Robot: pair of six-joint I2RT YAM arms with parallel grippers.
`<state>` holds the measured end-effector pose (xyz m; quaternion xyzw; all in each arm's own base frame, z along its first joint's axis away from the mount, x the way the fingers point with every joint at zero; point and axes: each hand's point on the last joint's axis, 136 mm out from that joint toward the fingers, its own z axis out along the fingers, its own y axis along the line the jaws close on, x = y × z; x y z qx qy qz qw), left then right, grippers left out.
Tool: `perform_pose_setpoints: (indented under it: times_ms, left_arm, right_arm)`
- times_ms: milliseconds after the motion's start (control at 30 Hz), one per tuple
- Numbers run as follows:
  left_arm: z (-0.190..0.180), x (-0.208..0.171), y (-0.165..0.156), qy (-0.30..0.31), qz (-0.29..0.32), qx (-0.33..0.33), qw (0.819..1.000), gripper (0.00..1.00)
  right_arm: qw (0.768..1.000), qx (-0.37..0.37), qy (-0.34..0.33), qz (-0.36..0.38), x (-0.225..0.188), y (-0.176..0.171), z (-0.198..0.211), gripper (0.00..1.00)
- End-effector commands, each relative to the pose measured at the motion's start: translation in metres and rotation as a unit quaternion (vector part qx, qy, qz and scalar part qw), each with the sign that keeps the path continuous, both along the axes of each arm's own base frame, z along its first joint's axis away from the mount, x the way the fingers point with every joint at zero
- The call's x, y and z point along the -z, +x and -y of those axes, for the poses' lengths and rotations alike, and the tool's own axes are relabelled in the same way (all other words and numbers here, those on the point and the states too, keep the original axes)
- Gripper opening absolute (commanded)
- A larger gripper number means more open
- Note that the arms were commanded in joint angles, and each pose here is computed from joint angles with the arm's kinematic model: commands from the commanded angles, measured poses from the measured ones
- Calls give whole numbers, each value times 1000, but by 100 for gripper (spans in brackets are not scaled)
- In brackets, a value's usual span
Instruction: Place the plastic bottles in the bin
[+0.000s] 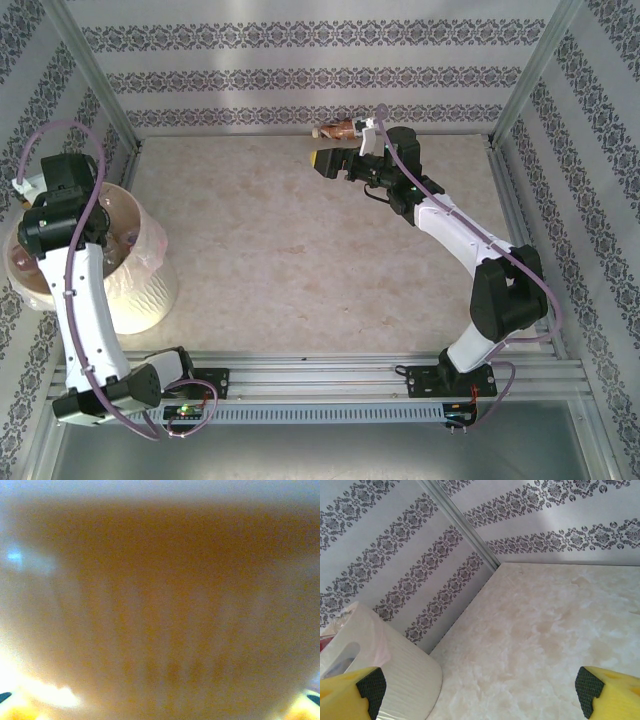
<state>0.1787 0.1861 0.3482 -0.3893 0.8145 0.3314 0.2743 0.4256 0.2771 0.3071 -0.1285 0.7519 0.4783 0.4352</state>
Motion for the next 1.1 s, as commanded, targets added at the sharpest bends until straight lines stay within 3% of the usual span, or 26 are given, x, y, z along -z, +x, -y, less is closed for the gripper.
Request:
perform_pose_setpoints:
  times_ms: [0,100,267,467,767,1067]
  left_arm:
    - [-7,18,-8,-20,-38,-21,999,61]
    - [-17,20,-2,-24,-44,-39,998,66]
    - [-11,23,27,-72,-8,-8,997,86]
    - [5,18,45,-105,56,38,992,87]
    - [43,-2,77,-136,164,122,969,93]
    - [118,-24,135,-127,211,244,938,100]
  right_arm:
    - [999,-3,4,38,-28,-4,-1,98]
    - [999,-3,-4,45,-27,-7,-3,98]
    - [998,2,-21,55,-24,-13,-1,98]
    - [996,17,-40,74,-21,-14,6,98]
    - [991,108,-43,73,-19,12,27,98]
    - [971,222,-72,46,6,48,69,98]
